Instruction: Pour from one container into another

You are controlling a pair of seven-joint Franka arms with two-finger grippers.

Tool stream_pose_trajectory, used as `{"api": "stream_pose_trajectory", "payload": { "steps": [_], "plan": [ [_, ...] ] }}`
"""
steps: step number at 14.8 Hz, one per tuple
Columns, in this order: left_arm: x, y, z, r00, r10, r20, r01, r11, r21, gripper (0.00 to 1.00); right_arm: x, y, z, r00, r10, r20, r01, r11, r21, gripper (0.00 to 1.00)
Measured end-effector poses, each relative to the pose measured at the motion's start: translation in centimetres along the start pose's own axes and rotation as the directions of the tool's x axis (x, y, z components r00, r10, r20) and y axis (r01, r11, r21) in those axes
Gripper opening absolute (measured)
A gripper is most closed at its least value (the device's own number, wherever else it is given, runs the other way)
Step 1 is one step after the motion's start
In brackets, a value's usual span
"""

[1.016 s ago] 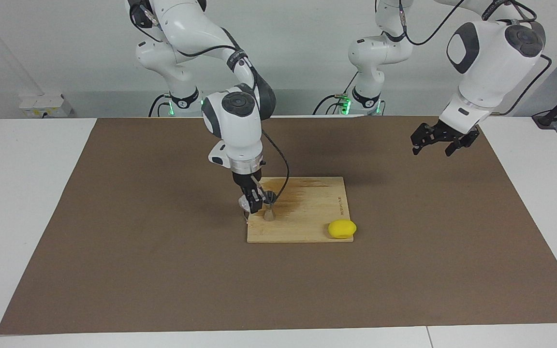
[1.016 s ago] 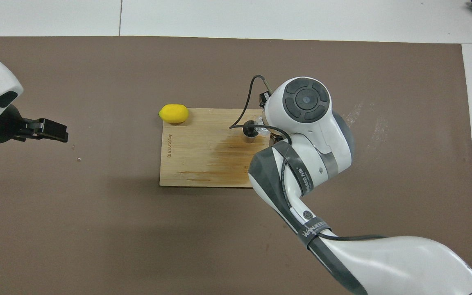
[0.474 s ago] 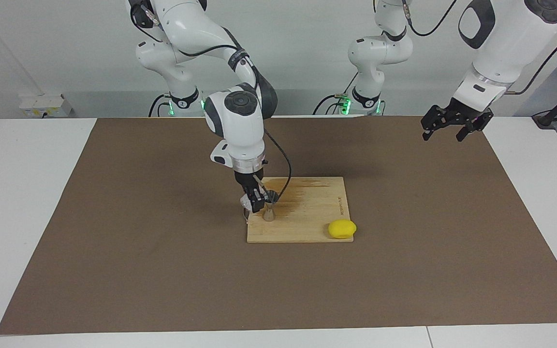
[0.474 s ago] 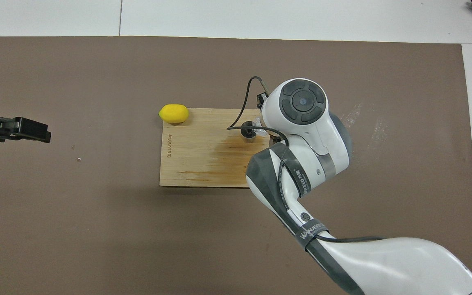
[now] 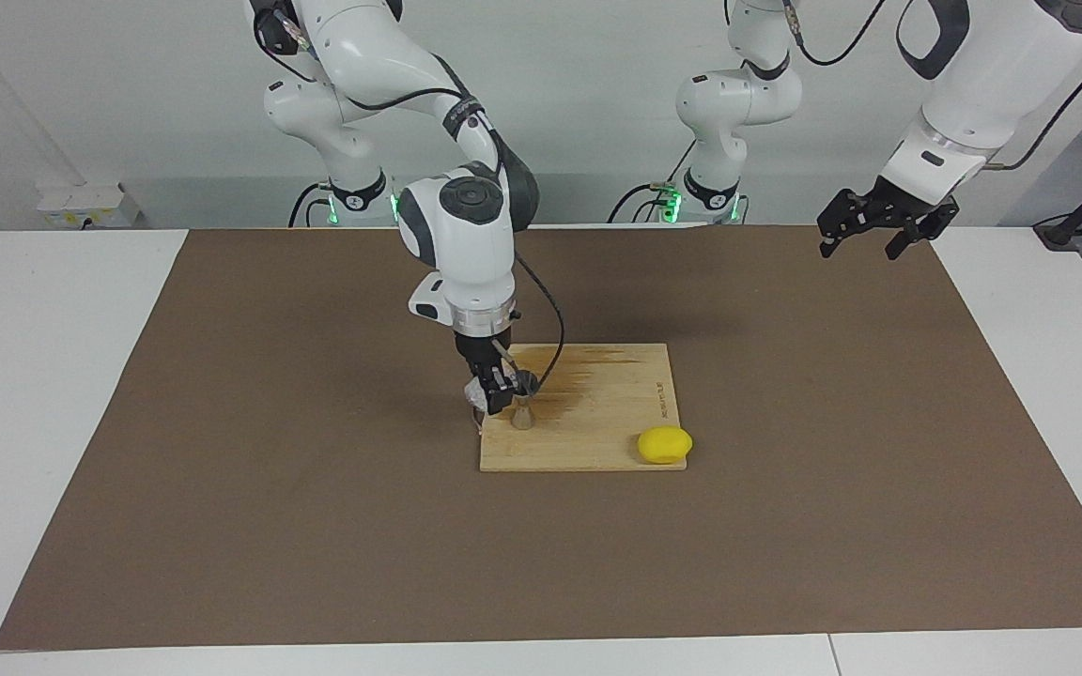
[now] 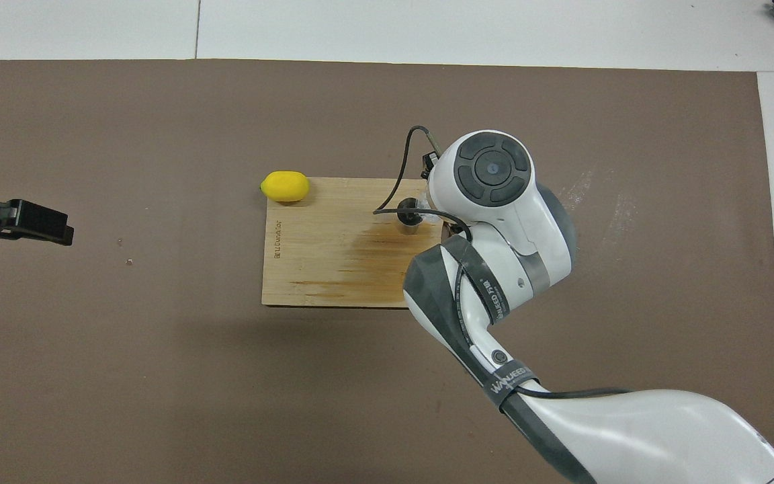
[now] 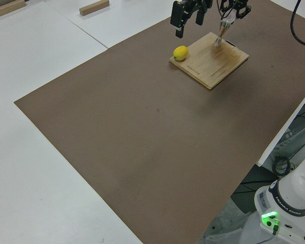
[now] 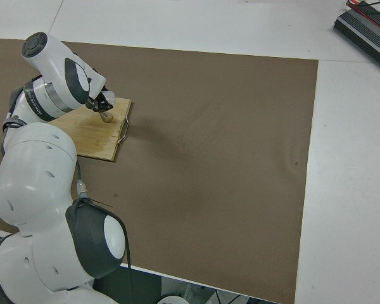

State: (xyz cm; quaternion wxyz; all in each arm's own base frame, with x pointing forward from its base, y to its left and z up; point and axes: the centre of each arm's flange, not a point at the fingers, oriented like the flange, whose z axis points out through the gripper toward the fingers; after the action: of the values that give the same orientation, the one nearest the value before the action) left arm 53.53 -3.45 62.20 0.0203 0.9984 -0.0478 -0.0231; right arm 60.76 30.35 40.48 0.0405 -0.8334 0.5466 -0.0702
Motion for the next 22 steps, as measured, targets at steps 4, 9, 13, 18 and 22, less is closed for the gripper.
{"api": "stream_pose_trajectory", "payload": {
  "steps": [4,9,13,18,22],
  "plan": [
    [0.0,0.6,0.1,1.0,0.01,0.002,-0.01,1.0,0.001,1.0,0.0,-0.1,-0.1,0.999,0.032,0.009,-0.032,0.999,0.002,0.51],
    [0.0,1.0,0.1,1.0,0.018,0.002,-0.018,1.0,0.001,1.0,0.2,-0.2,-0.3,0.997,0.062,0.039,-0.062,0.998,0.0,0.51],
    [0.0,1.0,0.2,1.0,0.018,0.009,-0.018,1.0,0.001,1.0,0.9,-0.2,-0.3,0.993,0.098,0.071,-0.098,0.995,-0.006,0.51],
    [0.0,1.0,0.3,1.0,0.018,0.011,-0.018,1.0,0.001,1.0,1.6,-0.4,-0.5,0.983,0.143,0.117,-0.143,0.99,-0.011,0.51],
    [0.0,1.0,0.6,1.0,0.002,0.016,-0.002,1.0,0.003,1.0,2.1,-0.5,-0.6,0.976,0.164,0.141,-0.164,0.986,-0.013,0.51]
  ]
}}
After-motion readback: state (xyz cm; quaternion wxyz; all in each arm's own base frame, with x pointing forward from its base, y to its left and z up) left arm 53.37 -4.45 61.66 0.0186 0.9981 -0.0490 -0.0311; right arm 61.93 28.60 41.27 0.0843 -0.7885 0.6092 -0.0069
